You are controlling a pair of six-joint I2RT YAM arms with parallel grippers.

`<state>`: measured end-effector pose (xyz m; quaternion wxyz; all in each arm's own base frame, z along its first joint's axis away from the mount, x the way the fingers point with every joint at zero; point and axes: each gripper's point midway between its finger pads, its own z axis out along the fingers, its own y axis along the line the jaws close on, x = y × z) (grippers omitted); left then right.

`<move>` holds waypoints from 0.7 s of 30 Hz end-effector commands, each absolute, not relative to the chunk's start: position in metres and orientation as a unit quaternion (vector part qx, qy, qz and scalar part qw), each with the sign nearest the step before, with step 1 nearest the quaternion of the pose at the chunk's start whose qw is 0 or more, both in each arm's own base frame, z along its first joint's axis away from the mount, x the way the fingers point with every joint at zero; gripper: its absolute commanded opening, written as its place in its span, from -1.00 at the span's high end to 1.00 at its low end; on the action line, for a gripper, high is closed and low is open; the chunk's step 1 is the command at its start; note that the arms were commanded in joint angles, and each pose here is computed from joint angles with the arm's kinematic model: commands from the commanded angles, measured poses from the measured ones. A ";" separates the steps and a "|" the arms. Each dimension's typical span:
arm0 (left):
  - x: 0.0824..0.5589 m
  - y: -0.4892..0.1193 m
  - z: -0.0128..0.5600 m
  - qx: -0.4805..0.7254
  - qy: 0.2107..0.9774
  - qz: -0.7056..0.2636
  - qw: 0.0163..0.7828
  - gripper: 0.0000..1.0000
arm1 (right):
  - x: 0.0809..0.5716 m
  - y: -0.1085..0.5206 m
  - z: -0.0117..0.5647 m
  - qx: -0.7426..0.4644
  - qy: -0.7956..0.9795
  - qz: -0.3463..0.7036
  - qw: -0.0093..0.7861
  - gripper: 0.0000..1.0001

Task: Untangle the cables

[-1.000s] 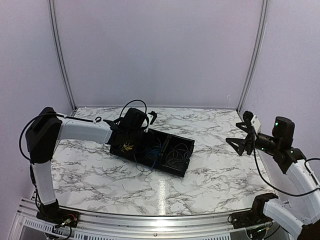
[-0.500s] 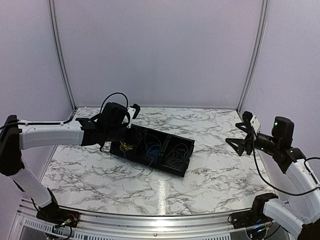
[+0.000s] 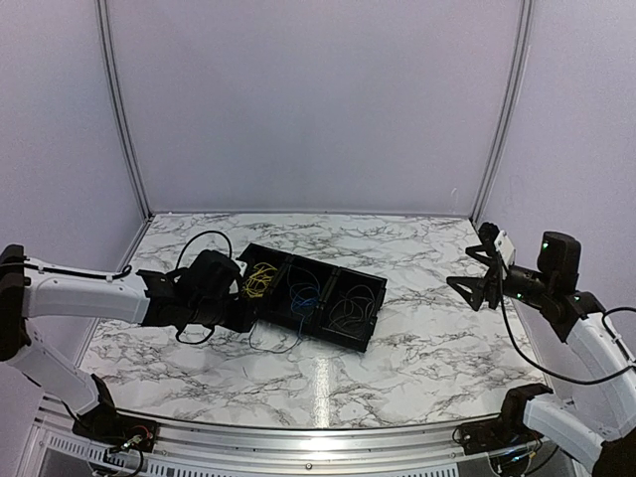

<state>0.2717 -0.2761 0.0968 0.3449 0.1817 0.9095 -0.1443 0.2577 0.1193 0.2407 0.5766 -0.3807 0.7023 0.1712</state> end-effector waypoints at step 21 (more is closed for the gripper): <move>0.243 -0.282 0.015 0.118 0.953 -0.164 0.225 0.32 | 0.258 0.119 0.241 -0.383 0.703 0.174 0.574 -0.79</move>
